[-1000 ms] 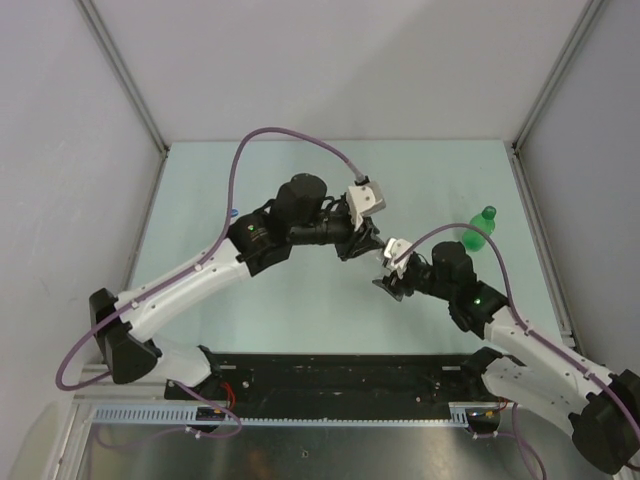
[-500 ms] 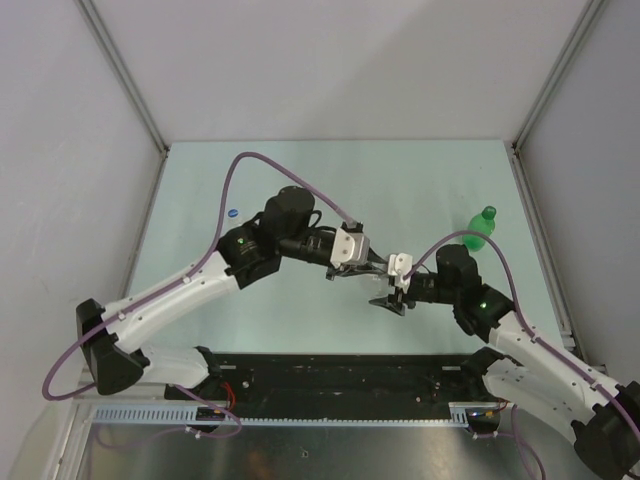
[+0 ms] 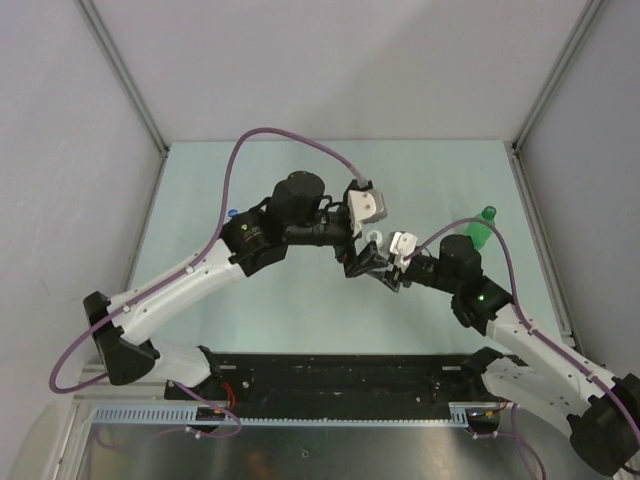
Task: Screw on the bottle caps
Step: Screw the bottle cap onto the plastic bottle.
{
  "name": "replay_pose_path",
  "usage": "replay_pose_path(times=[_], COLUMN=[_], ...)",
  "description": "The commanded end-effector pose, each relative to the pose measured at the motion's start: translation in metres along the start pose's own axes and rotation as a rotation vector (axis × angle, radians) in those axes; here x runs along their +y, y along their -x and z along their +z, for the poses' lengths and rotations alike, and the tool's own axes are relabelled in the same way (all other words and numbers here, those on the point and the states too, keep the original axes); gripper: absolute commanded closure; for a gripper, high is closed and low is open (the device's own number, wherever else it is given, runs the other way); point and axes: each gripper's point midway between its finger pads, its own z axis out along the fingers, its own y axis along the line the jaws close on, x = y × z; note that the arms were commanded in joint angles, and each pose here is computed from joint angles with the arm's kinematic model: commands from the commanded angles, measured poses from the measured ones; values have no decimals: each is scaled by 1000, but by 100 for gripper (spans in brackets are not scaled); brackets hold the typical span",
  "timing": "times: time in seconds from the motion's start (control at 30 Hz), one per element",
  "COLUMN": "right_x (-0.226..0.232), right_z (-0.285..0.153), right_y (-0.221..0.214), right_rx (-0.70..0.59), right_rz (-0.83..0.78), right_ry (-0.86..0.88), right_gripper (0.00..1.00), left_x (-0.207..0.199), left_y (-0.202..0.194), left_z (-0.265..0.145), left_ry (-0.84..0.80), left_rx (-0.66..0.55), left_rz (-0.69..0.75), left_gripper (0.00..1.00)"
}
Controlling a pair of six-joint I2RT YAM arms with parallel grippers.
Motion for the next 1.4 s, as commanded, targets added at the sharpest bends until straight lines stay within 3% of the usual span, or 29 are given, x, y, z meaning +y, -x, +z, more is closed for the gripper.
replay_pose_path(times=[0.0, 0.23, 0.5, 0.7, 0.9, 1.1, 1.37], right_x=[-43, -84, -121, -127, -124, -125, -127], right_z=[9, 15, 12, 16, 13, 7, 1], right_y=[6, -14, -38, -33, -22, -27, -23], right_rx=[9, 72, 243, 194, 135, 174, 165], right_rz=[-12, 33, -93, -68, -90, -115, -110], right_ry=[-176, -389, -727, -798, -825, -872, -898], right_gripper=[100, 100, 100, 100, 100, 100, 100], left_x=[32, 63, 99, 117, 119, 117, 118], left_y=[64, 55, 54, 40, 23, 17, -2], left_z=[-24, -49, -73, -65, -42, -20, -21], left_ry=[253, 509, 781, 884, 872, 821, 864], left_rx=[-166, -212, -323, -320, -281, -247, -212], left_rz=[-210, -396, -630, -715, -774, -799, -820], left_gripper=[1, 0, 0, 0, 2, 17, 26])
